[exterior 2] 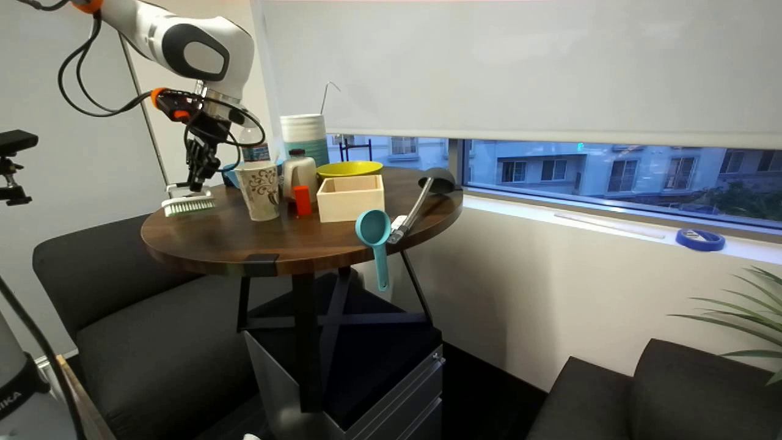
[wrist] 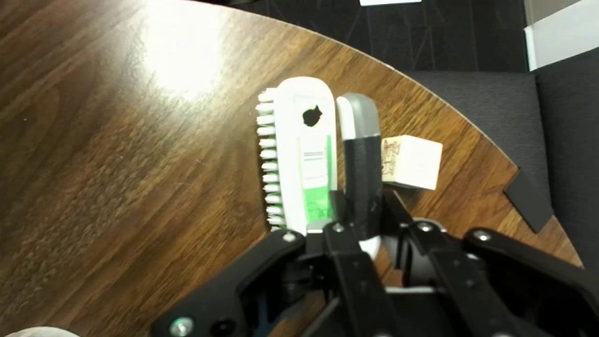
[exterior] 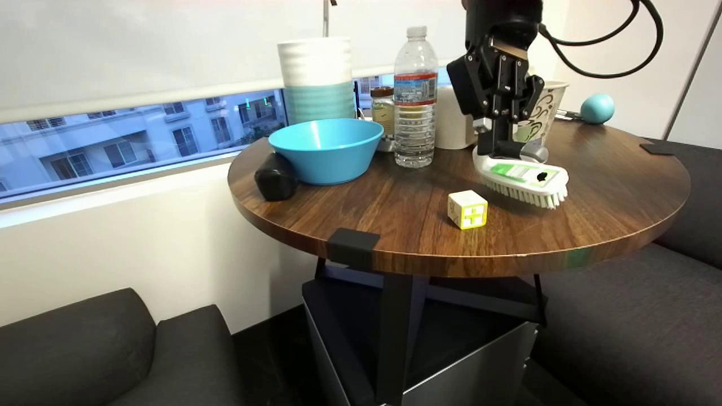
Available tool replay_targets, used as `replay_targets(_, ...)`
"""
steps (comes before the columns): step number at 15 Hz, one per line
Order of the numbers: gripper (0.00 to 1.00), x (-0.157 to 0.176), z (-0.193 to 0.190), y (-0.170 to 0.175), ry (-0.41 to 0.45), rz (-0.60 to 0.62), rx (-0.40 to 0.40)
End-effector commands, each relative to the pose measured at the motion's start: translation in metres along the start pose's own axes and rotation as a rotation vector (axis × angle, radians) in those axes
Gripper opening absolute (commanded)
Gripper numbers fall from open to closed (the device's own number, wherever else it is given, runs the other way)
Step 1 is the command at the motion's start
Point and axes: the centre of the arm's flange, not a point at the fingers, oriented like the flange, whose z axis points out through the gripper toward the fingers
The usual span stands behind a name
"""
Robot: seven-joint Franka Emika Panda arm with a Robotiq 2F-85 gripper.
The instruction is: Put the scrubbing brush upright
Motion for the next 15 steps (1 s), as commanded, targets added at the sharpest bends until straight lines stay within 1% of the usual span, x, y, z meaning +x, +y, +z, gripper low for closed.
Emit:
replay_targets(1, 0.05, -0.012, 0.005, 0.011, 0.001, -0.041, 0.063)
replay_targets(3, 0.05, -0.013, 0.008, 0.014, -0.008, -0.053, 0.067)
replay_targets(4, 0.47, -0.013, 0.010, 0.016, -0.014, -0.057, 0.068)
replay_targets(5, 0.47, -0.014, 0.011, 0.017, -0.017, -0.060, 0.064)
replay_targets(6, 0.52, -0.014, 0.011, 0.019, -0.015, -0.060, 0.058)
replay_targets(9, 0.75, -0.015, 0.011, 0.025, -0.014, -0.054, 0.054)
replay_targets(12, 0.95, -0.019, 0.003, 0.024, 0.006, -0.043, 0.023)
replay_targets(13, 0.99, -0.024, -0.004, 0.020, 0.025, -0.045, -0.004)
replay_targets(15, 1.00, -0.035, -0.019, 0.013, 0.063, -0.060, -0.066)
